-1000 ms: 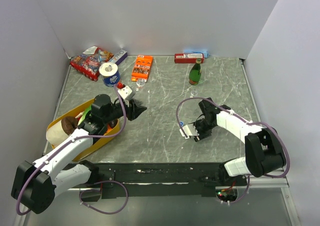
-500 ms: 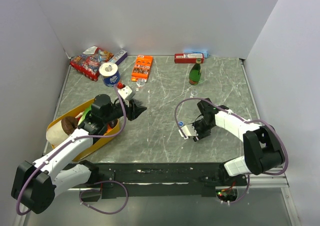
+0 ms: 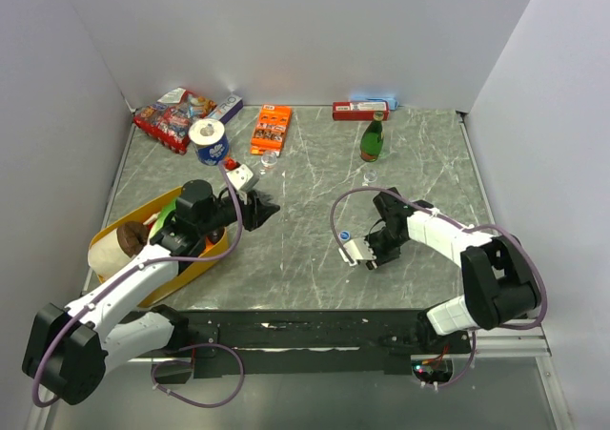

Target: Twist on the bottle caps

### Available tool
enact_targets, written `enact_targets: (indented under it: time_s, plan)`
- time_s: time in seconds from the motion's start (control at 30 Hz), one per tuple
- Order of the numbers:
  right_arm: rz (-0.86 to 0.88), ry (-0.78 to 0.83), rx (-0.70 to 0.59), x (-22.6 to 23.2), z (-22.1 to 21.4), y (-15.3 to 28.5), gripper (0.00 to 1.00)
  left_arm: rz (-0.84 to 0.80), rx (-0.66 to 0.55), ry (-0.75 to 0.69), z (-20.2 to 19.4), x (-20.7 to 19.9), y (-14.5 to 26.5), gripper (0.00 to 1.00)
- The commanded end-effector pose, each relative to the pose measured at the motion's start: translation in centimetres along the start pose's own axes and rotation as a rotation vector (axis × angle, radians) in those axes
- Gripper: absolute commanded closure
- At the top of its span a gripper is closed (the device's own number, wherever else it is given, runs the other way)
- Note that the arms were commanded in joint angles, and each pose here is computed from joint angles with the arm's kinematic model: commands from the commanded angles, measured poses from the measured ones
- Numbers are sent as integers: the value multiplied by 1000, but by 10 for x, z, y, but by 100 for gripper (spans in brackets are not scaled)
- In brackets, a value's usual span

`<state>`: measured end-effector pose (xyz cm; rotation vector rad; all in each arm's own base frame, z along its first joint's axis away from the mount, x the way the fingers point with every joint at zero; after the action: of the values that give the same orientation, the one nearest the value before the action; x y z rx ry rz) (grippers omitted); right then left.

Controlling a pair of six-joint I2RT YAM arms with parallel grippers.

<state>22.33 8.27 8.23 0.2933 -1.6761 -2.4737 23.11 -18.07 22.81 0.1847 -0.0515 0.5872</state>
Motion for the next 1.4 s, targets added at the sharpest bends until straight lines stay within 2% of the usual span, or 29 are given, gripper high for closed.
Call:
enact_targets:
  time_s: [0.0,0.13,0.2,0.23,0.3,0.33,0.4,0.43,0.53,0.63,0.73,0.87,1.13,1.37]
  plan:
    - [20,-6,-2,2,2,-3,59,-16,-38,-18,6,-1,-2,69]
    - [-8,-19,-5,-1,7,10,67,-23,-38,-27,4,-1,-3,71]
    - [9,-32,-14,6,12,24,73,-43,-45,-51,3,-1,-5,78]
    - [-56,-16,-39,-1,23,46,74,-65,-49,-75,2,-2,-6,85]
    - [-47,-19,-99,10,38,71,76,-100,-45,-150,-2,-2,-9,92]
    - [-128,12,-139,6,54,103,77,-122,-43,-225,-4,-1,-11,98]
    - [-155,30,-193,12,73,134,78,-183,-33,-287,-14,-3,-17,99]
    - [-245,89,-248,6,93,168,78,-201,-43,-365,-15,-1,-19,99]
    - [-371,184,-331,-3,127,222,79,-264,-61,-465,-21,-3,-29,99]
    - [-428,264,-384,-9,155,248,80,-301,-95,-536,-20,-9,-42,99]
    - [-409,344,-369,-11,178,249,80,-346,-112,-576,-21,-19,-52,99]
    - [-357,374,-384,-11,197,245,79,-368,-139,-590,-18,-27,-55,99]
    - [-260,448,-356,-10,213,224,78,-395,-150,-620,-14,-36,-55,99]
    - [-250,458,-345,-9,222,216,78,-410,-159,-644,-13,-41,-55,99]
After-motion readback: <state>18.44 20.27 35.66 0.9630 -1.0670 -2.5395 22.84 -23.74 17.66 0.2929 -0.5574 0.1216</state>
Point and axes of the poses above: each gripper's point midway between its finger pads, its own y axis back along the fingers, its own x axis along the line the jaws close on, z = x × y, the point moved 7 cm from there along y, back along the fingers, and after that the axes turned 13 degrees about -y, right-handed, at the moved point
